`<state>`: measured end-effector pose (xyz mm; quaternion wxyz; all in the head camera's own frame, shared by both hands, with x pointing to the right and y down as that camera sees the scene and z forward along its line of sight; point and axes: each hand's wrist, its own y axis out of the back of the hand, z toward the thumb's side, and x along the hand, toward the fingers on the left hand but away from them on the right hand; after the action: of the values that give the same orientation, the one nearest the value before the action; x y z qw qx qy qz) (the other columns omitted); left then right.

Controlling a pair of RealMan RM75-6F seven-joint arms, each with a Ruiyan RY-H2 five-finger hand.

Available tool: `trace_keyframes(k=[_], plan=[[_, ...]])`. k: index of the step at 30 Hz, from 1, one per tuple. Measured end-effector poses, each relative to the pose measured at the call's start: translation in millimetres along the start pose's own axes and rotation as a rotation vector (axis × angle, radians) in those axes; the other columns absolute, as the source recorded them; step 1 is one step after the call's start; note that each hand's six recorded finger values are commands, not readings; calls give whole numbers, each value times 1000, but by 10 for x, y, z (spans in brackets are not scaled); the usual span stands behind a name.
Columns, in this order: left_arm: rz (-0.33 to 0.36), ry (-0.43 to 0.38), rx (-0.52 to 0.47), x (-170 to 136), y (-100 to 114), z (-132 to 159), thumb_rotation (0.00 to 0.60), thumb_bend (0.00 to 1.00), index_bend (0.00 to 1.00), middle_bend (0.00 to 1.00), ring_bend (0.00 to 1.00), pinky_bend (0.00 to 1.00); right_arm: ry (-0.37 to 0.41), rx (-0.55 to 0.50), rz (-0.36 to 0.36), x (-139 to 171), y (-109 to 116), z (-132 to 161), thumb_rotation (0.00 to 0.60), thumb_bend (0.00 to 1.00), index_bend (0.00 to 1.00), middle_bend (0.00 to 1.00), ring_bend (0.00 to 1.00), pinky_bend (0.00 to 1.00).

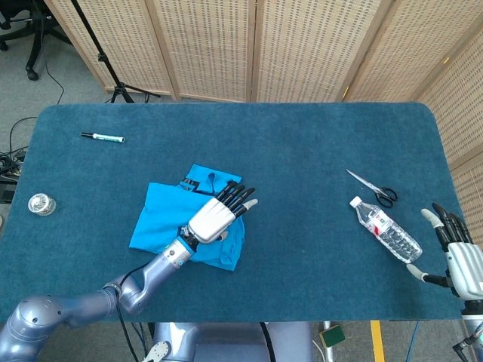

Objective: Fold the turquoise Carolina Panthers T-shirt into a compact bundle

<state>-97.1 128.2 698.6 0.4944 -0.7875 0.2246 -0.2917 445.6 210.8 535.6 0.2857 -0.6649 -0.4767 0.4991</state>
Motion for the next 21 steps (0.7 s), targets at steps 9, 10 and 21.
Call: trace_keyframes(k=[9,10,21], plan=[[59,-30,-54,42,83,133,600,52,0,0,0,0,2,2,-2,7,4,5,600,2,0,0,0,0],[69,-30,-61,39,99,129,600,44,0,0,0,0,2,2,-2,8,7,5,600,2,0,0,0,0],[149,18,-95,-173,416,-273,600,0,0,0,0,0,5,6,-1,16,0,14,600,2,0,0,0,0]])
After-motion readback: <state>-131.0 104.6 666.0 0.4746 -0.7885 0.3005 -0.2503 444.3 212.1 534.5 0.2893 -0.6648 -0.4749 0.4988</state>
